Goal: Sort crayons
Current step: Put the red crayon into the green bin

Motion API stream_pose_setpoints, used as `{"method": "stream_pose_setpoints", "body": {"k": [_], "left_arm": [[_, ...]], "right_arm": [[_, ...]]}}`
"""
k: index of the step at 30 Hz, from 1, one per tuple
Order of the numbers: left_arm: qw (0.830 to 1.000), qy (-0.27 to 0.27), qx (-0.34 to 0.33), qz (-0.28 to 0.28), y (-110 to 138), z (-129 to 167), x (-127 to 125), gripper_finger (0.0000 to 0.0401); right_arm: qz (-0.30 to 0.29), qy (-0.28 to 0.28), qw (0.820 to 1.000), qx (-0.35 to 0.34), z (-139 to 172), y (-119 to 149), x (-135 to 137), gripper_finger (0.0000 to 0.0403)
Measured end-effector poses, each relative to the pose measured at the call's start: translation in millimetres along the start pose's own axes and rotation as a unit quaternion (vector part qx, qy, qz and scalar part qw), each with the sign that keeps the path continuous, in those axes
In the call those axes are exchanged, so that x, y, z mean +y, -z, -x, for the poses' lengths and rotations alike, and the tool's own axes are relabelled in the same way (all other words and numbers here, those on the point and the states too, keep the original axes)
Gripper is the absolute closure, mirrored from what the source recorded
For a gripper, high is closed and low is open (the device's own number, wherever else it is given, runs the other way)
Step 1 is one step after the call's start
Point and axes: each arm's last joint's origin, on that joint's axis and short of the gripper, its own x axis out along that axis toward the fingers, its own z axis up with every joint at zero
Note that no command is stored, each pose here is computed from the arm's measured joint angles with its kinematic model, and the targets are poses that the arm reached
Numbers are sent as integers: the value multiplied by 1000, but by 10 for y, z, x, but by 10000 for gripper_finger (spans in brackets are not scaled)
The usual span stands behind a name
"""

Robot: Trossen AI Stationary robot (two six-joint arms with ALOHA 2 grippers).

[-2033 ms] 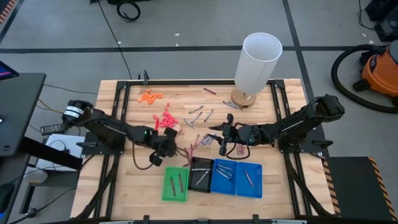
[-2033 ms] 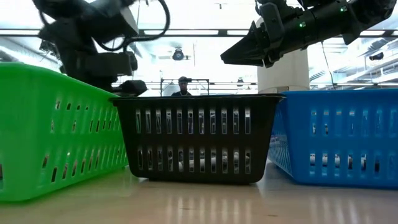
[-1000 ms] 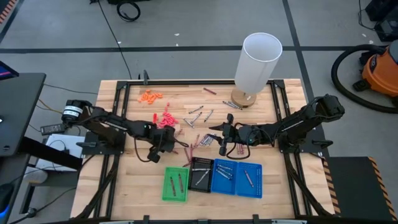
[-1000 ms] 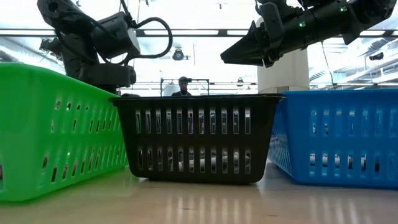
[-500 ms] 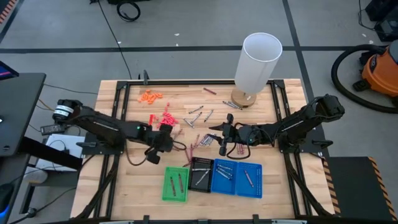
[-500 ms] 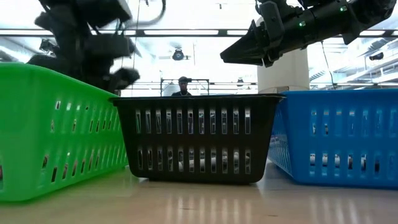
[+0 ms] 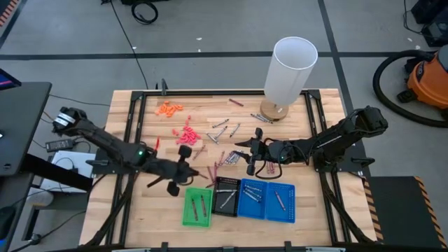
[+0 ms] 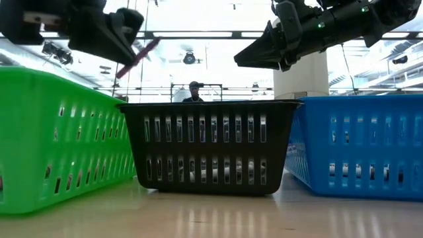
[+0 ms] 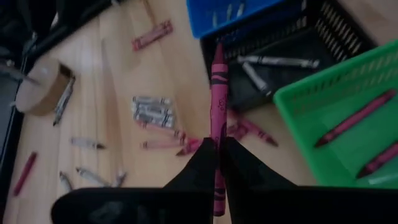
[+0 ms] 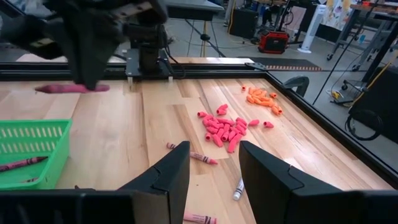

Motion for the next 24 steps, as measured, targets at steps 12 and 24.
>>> {"method": "stream_pose_setpoints", "body": {"k": [12,24], "left_arm": [[999,11,-51,-15,-134,-130,-262,389],[995,40,-44,-76,-138,-387,-591,389]], "right_arm": [[-3,0,1000,-3,-1,-7,-3,256],[-2,0,1000,-3,-1,-7,-3,256]]}}
